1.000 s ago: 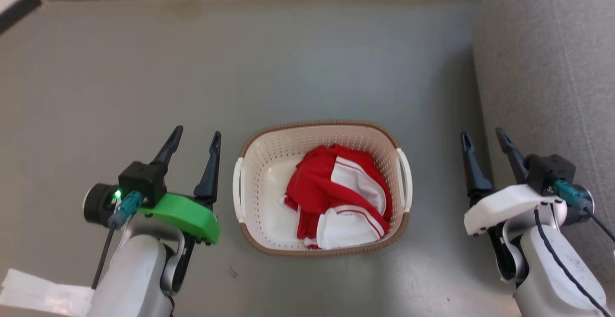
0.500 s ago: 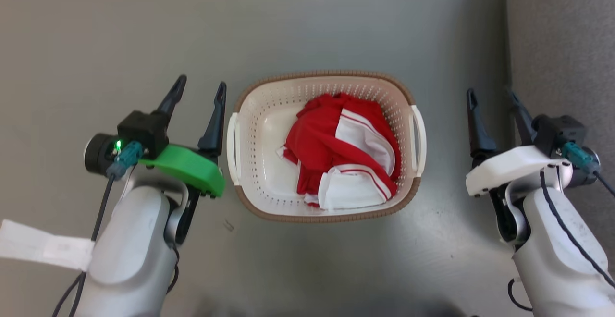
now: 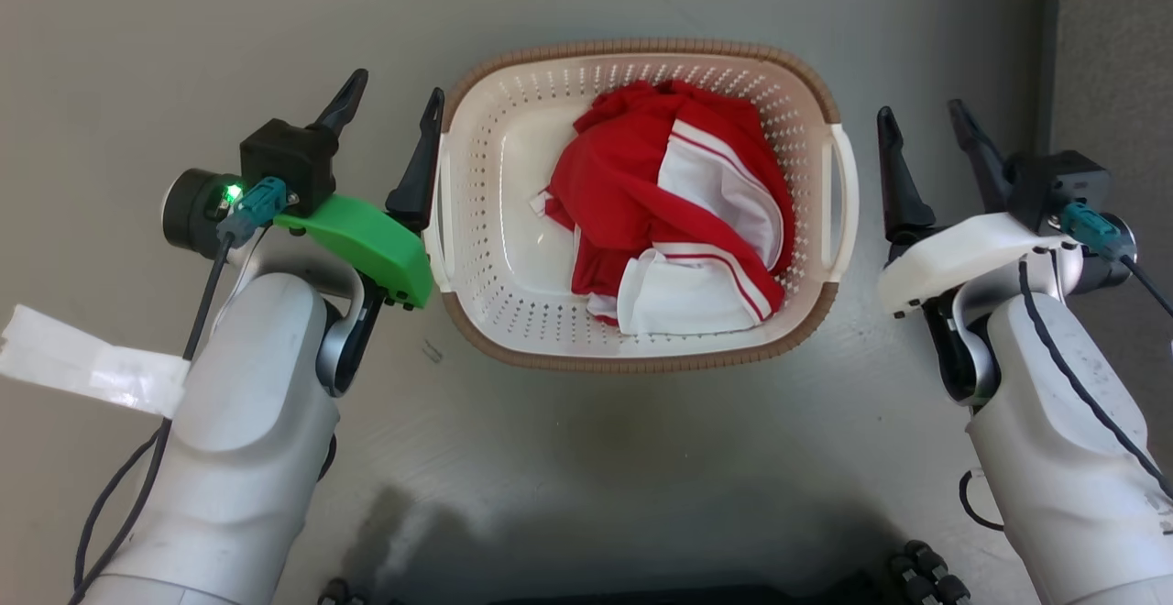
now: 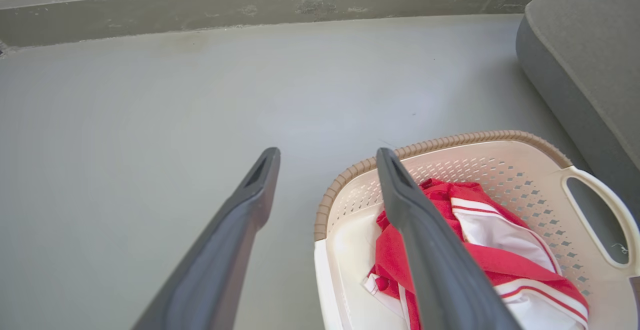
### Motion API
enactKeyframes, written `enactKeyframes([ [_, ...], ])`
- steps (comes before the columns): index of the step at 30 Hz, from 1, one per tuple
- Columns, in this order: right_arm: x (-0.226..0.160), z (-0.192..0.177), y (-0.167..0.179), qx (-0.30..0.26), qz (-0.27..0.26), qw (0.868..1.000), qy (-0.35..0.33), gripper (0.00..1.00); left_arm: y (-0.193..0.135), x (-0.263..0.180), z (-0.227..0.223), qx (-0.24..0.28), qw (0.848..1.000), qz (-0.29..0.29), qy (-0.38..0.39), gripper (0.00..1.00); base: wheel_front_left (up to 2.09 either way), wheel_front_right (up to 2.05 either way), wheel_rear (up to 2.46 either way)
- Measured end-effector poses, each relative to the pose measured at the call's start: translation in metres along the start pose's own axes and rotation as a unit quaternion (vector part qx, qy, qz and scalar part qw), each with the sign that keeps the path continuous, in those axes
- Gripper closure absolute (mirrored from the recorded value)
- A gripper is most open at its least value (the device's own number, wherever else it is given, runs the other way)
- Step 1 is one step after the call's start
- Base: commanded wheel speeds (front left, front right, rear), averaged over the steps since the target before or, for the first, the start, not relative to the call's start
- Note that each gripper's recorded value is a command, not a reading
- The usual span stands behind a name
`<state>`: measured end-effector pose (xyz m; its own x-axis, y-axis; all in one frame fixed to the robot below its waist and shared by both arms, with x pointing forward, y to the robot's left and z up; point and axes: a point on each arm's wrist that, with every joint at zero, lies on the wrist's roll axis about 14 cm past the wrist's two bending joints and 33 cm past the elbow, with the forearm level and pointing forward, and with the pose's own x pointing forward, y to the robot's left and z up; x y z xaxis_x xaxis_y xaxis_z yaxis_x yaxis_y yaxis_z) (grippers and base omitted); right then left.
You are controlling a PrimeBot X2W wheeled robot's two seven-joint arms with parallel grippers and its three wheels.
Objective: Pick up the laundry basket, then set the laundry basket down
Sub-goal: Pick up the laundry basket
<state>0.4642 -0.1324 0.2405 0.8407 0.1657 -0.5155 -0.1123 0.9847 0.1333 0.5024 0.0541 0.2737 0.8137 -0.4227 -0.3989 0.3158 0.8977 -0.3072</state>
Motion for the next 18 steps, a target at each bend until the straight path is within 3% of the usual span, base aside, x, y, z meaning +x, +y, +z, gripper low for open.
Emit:
enactKeyframes([
  [18, 0.002, -0.074, 0.009, 0.020, 0.014, 0.995, 0.100, 0.00, 0.004, -0.003, -0.100, -0.020, 0.990, -0.002, 0.142, 0.00, 0.00, 0.00, 0.00],
])
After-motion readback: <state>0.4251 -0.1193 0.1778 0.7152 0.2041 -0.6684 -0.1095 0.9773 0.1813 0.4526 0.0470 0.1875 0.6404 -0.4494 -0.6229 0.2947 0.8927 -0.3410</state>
